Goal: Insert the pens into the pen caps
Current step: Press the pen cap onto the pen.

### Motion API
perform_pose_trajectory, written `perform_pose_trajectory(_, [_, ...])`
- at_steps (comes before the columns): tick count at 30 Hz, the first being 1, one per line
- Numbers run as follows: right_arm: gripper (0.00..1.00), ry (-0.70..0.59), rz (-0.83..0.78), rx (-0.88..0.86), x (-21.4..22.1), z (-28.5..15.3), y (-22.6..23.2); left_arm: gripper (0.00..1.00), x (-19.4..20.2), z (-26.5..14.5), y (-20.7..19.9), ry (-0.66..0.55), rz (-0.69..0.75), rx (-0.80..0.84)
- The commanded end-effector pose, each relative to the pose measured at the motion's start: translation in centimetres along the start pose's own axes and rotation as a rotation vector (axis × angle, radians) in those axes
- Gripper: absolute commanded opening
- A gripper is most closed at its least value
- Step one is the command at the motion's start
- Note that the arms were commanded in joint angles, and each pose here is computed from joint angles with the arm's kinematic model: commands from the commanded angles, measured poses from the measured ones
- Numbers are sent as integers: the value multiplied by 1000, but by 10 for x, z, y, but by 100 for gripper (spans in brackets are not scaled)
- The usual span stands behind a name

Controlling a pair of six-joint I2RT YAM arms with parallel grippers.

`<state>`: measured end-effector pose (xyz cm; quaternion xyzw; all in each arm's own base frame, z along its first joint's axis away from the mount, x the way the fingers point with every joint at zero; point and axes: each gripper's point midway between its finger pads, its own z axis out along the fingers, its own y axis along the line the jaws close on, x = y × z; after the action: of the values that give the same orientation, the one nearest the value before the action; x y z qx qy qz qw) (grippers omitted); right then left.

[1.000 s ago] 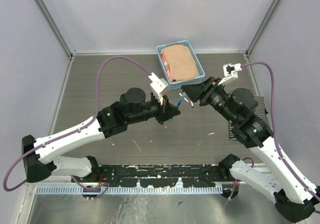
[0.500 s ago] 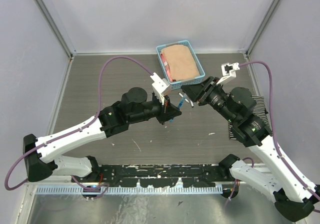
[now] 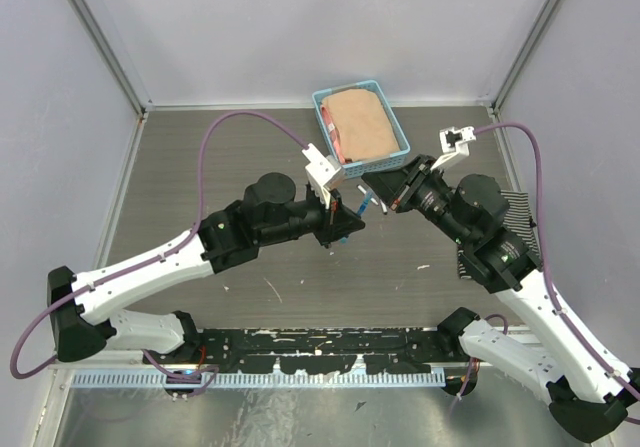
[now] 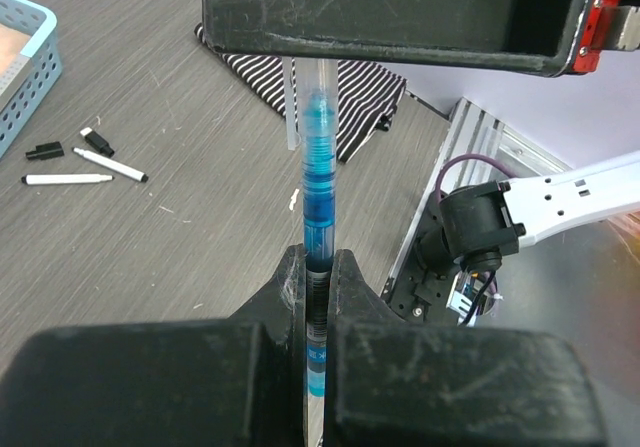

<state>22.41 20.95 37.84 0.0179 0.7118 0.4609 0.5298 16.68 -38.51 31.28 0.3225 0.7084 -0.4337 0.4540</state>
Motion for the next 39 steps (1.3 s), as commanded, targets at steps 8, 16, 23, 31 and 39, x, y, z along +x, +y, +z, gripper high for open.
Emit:
perform_pose_trajectory(8, [0, 15, -7, -11, 4, 0, 1, 0, -34, -8, -2, -79, 15, -26])
perform_pose_trajectory(16, [0, 144, -8, 72, 55, 1, -16, 0, -82, -20, -8, -258, 32, -28])
perform_pose_trajectory(23, [0, 270, -31, 129, 121, -2, -30, 0, -122, -37, -13, -392, 71, -58])
perform_pose_trajectory(31, [0, 394, -79, 156, 205, -9, -29, 0, -152, -49, -22, -461, 102, -46])
perform_pose_trajectory(39, [0, 475, -49, 138, 271, -26, -25, 0, -160, -56, -22, -488, 95, -59])
